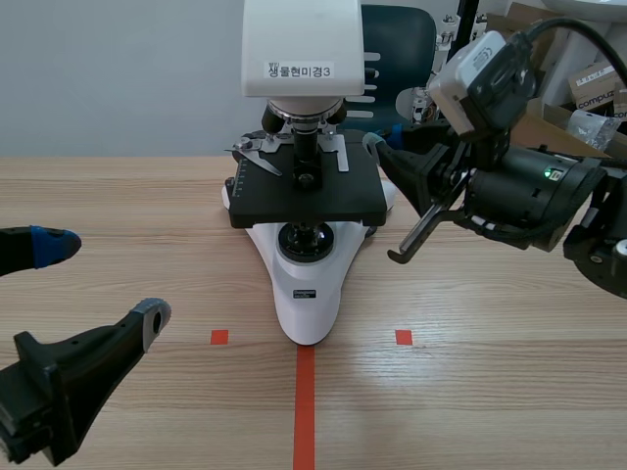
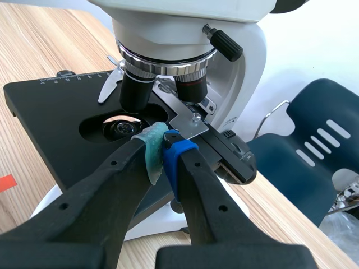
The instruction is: Point at the objective lens
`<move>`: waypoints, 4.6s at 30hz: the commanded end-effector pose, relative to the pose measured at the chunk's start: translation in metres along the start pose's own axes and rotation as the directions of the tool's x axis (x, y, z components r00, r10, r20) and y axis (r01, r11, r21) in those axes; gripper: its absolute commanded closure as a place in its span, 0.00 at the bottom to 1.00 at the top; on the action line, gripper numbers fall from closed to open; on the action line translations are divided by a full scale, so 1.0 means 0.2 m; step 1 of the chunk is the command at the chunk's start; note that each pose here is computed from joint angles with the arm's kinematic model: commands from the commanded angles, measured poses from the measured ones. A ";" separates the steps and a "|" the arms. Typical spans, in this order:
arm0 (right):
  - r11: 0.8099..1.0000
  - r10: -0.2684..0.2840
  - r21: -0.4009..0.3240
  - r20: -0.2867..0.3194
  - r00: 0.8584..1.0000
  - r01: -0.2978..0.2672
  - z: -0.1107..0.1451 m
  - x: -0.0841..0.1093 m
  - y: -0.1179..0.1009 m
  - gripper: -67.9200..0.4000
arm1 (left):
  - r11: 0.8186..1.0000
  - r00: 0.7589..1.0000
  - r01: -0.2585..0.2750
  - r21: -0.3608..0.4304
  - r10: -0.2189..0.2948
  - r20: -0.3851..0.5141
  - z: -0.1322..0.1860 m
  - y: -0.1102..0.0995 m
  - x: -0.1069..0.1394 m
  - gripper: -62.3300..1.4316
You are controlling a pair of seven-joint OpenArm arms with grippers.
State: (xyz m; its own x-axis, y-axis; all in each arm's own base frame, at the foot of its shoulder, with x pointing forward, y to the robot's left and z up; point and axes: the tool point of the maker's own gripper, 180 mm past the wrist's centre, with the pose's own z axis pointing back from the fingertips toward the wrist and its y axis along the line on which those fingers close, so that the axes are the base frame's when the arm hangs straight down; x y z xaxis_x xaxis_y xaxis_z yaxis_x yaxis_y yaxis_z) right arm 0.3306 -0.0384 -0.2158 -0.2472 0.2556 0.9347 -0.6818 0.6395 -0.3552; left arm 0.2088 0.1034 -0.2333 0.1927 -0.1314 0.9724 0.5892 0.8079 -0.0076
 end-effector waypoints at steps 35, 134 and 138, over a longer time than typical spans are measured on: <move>1.000 0.018 -0.011 0.063 0.998 -0.017 0.00 0.09 -0.04 0.98 | 1.000 0.999 -0.002 -0.005 0.002 0.034 0.00 -0.01 0.05 0.00; 0.954 -0.157 -0.271 -0.071 0.985 0.132 0.66 -0.15 -0.20 0.20 | 1.000 0.999 -0.002 -0.005 0.002 0.034 0.00 -0.01 0.05 0.00; 0.934 -0.191 -0.328 -0.119 0.974 0.143 0.69 -0.15 -0.22 0.20 | 1.000 0.999 -0.002 -0.005 0.002 0.034 0.00 -0.01 0.05 0.00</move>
State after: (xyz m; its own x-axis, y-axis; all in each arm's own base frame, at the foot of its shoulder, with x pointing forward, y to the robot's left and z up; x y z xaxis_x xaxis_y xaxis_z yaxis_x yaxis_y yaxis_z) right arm 0.2682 -0.1831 -0.2422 0.0233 0.2338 0.9720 -0.4384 0.8762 -0.2002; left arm 0.2088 0.1034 -0.2332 0.1925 -0.1305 0.9726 0.5889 0.8082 -0.0081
